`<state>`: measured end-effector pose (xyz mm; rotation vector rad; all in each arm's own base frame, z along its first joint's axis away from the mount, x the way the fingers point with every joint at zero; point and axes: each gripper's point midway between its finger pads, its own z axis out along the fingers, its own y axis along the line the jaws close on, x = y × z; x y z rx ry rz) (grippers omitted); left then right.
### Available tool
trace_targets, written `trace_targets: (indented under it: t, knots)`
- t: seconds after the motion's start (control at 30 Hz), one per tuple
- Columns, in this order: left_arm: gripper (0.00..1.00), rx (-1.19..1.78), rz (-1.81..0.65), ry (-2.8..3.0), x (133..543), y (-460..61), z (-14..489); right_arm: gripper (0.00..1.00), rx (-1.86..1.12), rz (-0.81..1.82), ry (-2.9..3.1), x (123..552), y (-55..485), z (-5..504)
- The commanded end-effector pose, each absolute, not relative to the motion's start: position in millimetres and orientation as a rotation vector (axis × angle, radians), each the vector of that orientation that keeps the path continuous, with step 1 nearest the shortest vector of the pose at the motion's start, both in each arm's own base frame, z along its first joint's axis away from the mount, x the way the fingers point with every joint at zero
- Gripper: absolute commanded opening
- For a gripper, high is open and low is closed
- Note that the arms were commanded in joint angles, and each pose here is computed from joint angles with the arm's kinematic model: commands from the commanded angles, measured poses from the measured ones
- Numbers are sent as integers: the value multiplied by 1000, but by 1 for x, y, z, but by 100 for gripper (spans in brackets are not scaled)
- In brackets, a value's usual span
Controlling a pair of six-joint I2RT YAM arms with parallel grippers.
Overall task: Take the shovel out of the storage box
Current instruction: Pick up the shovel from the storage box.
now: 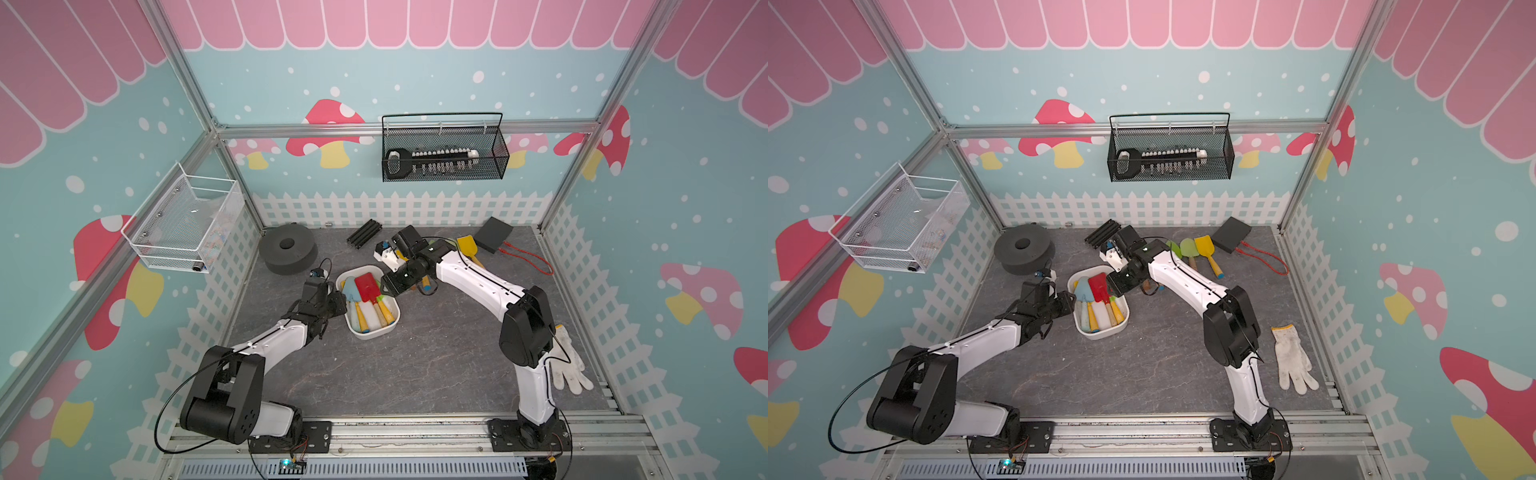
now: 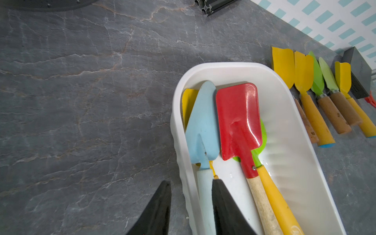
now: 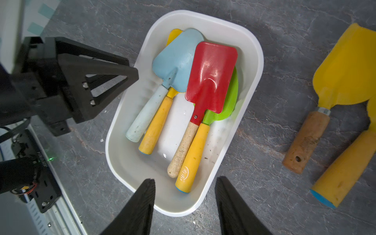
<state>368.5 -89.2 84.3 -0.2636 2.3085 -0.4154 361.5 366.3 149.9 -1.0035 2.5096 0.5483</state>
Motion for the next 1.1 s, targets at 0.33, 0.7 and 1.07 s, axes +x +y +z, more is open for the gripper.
trace_targets:
  t: [0.33,0.7,1.07]
  knots:
    - [38,-248,-443,2300,369,-93,88,43,-940,271,2577,357,404,106]
    - [38,-249,-441,2319,369,-94,81,40,-962,166,2572,379,414,73]
    - [38,-246,-432,2323,368,-93,80,42,-984,96,2610,386,416,38]
